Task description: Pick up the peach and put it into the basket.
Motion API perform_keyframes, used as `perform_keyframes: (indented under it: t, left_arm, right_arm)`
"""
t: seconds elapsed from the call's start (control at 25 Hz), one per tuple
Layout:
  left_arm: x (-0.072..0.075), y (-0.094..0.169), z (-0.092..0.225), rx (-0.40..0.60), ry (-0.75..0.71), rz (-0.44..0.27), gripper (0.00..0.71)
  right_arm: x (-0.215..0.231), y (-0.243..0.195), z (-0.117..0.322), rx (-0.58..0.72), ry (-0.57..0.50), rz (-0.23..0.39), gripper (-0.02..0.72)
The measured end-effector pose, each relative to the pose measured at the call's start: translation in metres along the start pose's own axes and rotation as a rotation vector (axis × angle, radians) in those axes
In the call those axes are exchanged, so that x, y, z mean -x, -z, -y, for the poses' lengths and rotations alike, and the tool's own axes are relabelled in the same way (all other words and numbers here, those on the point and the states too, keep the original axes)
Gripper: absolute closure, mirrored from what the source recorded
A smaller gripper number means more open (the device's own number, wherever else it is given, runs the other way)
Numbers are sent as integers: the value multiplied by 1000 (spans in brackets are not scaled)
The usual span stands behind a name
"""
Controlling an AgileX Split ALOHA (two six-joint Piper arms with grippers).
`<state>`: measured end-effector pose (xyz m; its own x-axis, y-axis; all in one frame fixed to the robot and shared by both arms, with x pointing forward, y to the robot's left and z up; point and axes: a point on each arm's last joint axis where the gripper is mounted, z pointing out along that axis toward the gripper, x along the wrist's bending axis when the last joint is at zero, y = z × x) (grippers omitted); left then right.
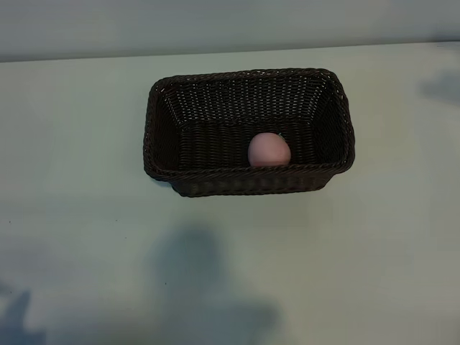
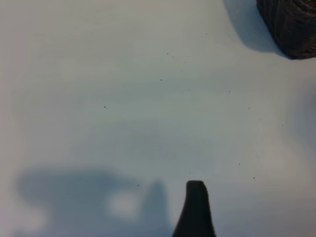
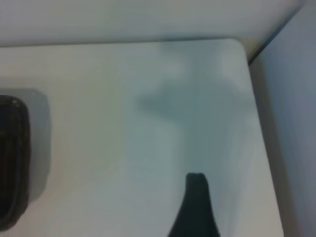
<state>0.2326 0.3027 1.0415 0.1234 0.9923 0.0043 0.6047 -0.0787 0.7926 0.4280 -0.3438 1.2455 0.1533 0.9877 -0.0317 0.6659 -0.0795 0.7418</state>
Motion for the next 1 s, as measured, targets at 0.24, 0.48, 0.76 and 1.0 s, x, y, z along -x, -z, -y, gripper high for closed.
perform_keyframes:
  t: [0.24, 0.48, 0.76, 1.0]
  left_arm:
    - [0, 0, 0, 0, 0, 0, 118]
    - [0, 0, 0, 0, 0, 1, 118]
    - [0, 0, 0, -1, 0, 1, 118]
    - [0, 0, 0, -1, 0, 1, 118]
  right_arm:
    - [-15, 102, 70, 252, 30, 0, 136]
    - [-16, 148, 145, 412, 95, -26, 137]
    - [-12, 155, 216, 512, 63, -42, 137]
    - [-15, 114, 255, 471, 58, -60, 137]
